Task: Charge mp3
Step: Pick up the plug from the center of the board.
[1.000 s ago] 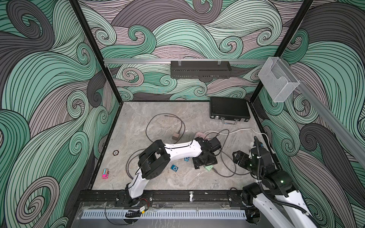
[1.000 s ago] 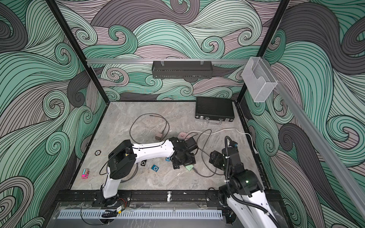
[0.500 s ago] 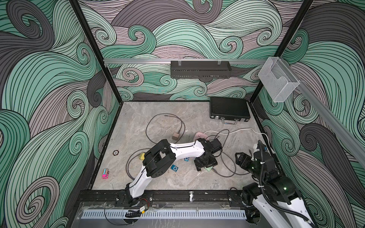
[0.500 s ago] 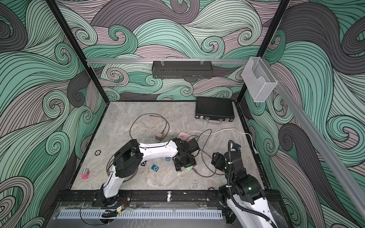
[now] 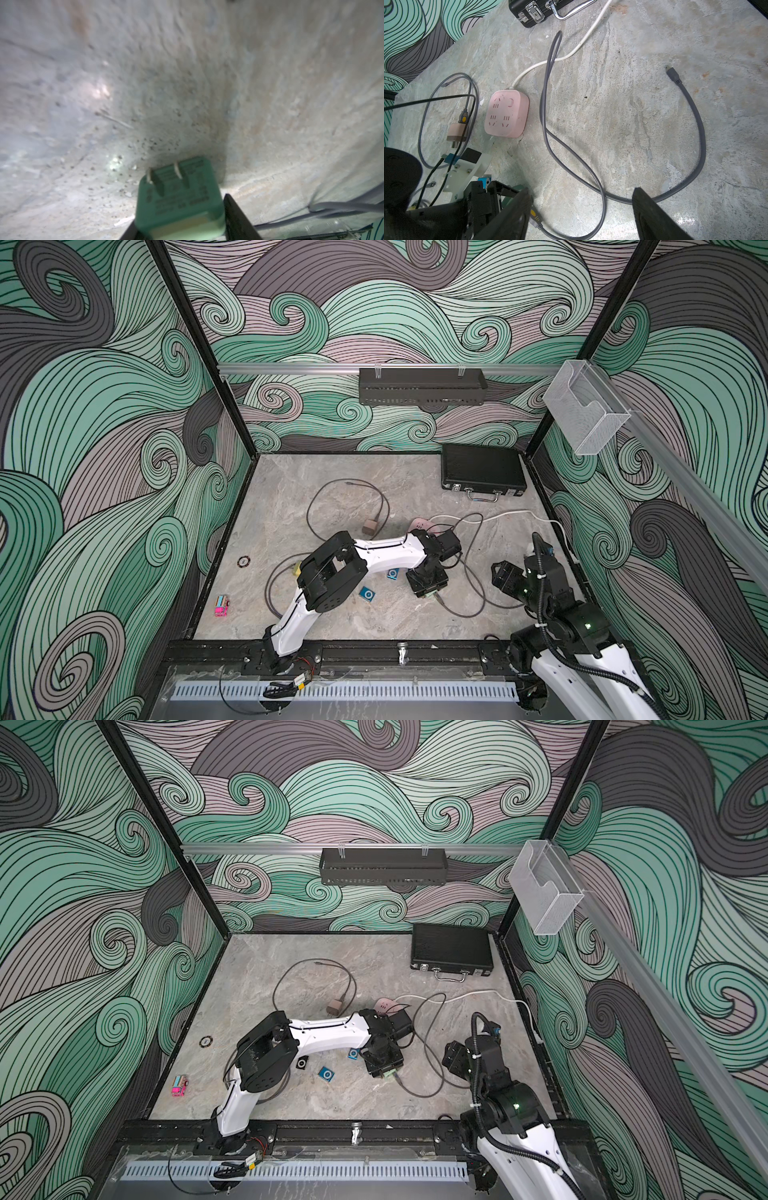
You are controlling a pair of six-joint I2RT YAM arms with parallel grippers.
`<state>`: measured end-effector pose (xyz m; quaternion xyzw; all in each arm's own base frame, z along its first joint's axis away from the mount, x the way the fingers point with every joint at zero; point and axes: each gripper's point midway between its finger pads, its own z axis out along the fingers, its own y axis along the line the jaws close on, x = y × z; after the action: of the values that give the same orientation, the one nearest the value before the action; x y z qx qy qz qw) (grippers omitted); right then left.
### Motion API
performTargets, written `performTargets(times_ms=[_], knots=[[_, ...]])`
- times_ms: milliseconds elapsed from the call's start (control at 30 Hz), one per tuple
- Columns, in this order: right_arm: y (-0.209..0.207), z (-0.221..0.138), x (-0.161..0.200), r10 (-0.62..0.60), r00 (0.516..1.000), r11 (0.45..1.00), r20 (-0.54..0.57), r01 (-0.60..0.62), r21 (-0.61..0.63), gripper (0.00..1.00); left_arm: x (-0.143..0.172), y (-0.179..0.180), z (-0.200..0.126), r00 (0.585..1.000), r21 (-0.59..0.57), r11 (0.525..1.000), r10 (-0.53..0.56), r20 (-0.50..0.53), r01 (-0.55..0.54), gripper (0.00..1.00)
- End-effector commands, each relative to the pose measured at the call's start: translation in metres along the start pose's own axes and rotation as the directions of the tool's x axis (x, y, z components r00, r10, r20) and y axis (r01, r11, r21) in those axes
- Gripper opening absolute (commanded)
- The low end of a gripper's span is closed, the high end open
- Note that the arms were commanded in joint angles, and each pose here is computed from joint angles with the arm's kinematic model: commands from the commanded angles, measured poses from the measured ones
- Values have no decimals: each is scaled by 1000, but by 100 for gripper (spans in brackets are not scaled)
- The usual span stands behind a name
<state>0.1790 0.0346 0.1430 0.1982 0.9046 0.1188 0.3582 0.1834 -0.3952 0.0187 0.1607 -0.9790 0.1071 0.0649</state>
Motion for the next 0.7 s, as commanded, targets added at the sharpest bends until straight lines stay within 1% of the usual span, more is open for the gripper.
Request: performTargets(times_ms=[0,33,67,133,267,400,533,667], knots=[[7,7,1,7,1000,1000,-15,-7,-17,76,-21,23,6,998,-58,998,-14,55,17,43],[9,9,2,7,1000,1000,-24,-8,-23,76,-22,23,6,998,-49,999,-10,54,13,37],[11,10,3,6,999,1000,-31,-7,-29,76,-23,23,5,999,-40,999,-6,53,8,34],[17,11,3,7,999,999,-47,-10,-50,76,-25,20,1,998,-17,1000,6,55,-5,32],[30,7,1,7,998,995,-60,-13,-96,76,-29,9,-18,996,54,997,42,74,-46,31],[47,0,-3,4,997,986,-71,-15,-163,75,-39,1,-51,990,118,988,87,113,-100,31],[60,-12,-7,0,997,977,-78,-17,-212,75,-52,4,-77,983,160,979,101,151,-126,30],[68,-22,-14,3,998,972,-64,-18,-235,75,-55,5,-99,982,226,962,123,143,-153,29]])
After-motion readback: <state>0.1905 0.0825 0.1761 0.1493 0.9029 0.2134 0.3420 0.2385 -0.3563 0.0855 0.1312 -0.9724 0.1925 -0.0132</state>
